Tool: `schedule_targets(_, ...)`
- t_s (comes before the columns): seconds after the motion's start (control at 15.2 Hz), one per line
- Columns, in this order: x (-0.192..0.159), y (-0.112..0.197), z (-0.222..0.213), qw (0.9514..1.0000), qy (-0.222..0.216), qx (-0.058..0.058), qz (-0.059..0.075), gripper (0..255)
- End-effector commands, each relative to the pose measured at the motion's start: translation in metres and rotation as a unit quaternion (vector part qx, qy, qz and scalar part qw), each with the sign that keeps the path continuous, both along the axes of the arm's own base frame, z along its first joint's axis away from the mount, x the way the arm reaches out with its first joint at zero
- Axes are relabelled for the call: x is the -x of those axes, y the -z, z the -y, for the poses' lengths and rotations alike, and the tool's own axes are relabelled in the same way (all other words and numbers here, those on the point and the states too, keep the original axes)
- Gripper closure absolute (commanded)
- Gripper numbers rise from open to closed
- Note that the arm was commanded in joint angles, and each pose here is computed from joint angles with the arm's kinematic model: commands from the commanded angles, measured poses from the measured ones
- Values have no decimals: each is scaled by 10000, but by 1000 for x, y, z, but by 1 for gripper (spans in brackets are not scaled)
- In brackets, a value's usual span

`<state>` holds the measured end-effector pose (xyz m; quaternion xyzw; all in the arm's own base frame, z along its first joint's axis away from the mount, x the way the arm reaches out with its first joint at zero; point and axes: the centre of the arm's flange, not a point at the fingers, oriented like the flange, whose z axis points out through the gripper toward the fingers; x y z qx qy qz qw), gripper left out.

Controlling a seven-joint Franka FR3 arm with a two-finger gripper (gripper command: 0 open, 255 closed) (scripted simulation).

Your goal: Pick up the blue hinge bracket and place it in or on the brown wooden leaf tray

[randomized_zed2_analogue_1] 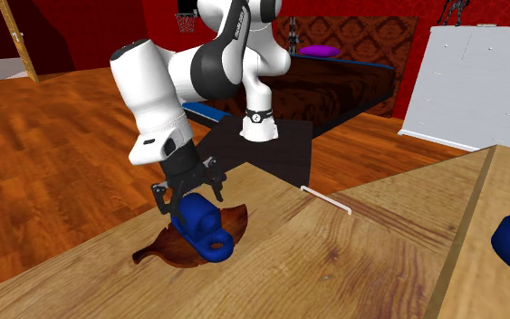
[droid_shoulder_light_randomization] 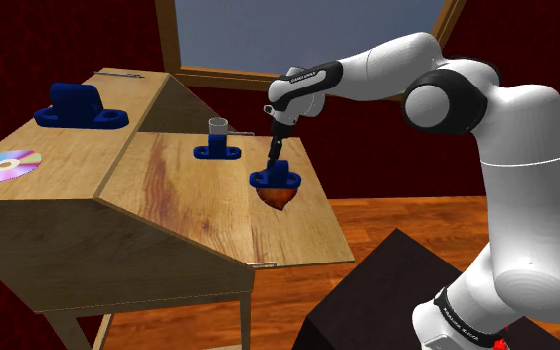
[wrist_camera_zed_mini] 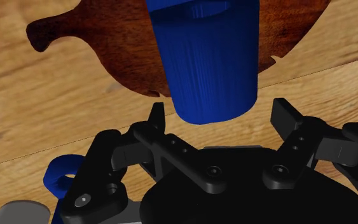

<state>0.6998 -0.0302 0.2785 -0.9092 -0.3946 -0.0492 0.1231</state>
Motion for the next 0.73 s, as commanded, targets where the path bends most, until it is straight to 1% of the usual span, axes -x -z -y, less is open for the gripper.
schedule_targets(0.0, 0, 0, 0, 10000, 0, 0, 0, 0)
schedule_targets(0.13, 0, 0, 0, 10000, 0, 0, 0, 0)
schedule_targets(0.4, 0, -48, 13, 10000, 0, 0, 0, 0)
schedule_targets(0.66, 0, -48, 13, 10000, 0, 0, 0, 0)
